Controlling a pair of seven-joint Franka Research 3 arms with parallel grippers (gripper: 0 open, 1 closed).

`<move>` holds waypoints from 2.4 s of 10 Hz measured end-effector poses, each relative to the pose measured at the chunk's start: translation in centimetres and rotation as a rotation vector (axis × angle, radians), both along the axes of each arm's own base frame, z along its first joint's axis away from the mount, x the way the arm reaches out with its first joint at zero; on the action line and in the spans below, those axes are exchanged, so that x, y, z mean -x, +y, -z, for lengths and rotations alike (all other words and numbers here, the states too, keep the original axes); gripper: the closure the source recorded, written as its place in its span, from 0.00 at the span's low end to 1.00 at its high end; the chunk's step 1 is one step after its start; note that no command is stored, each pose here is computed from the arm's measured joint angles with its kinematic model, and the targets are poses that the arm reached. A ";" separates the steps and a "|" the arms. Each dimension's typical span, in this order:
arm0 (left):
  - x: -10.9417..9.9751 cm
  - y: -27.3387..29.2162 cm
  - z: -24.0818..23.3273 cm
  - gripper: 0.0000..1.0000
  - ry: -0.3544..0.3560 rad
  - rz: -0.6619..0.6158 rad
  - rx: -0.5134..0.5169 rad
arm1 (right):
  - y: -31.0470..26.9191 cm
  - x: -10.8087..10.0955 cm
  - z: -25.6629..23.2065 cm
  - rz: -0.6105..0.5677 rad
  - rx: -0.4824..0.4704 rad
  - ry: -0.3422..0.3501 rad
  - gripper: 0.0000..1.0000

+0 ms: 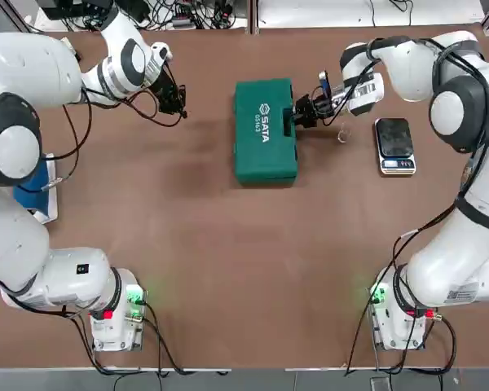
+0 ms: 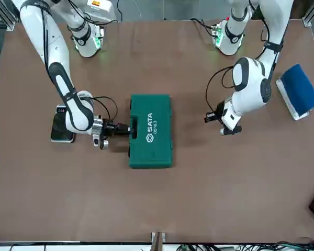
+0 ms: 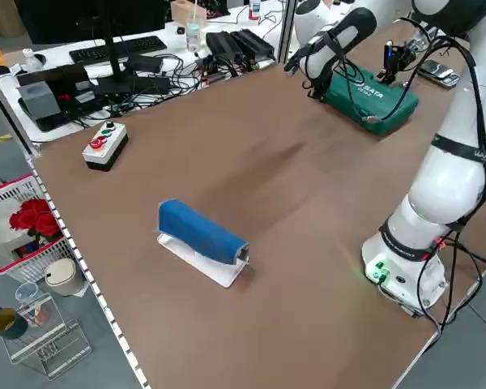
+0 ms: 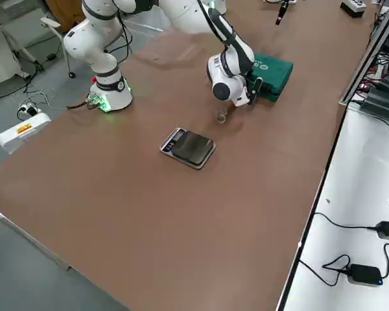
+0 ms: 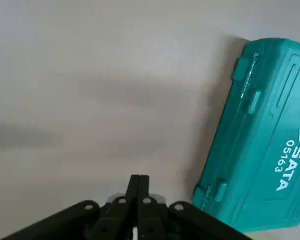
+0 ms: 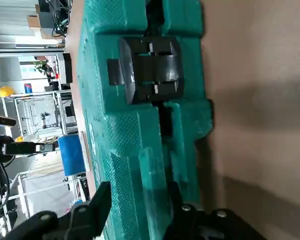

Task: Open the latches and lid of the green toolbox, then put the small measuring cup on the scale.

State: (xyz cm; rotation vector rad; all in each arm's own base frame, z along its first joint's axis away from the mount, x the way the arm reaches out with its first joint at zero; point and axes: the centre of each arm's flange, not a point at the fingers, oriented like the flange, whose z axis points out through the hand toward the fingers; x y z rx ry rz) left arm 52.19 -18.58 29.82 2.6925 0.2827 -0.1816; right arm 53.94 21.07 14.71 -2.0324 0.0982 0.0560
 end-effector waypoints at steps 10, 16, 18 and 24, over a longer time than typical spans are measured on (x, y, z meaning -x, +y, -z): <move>-0.4 0.0 -0.4 0.99 -0.006 -0.016 0.002 | 1.2 -1.2 -4.0 0.007 -0.011 -0.015 0.78; -0.7 0.0 -0.9 0.99 -0.011 -0.031 0.004 | 3.5 -1.4 -10.4 0.030 0.024 0.034 0.73; -0.7 0.0 -0.9 0.99 -0.011 -0.032 0.004 | 4.7 -0.9 -12.2 0.048 0.038 0.046 0.72; -0.6 -1.0 -0.7 0.99 -0.020 -0.029 0.003 | 10.6 1.8 -14.6 0.102 0.089 0.110 0.60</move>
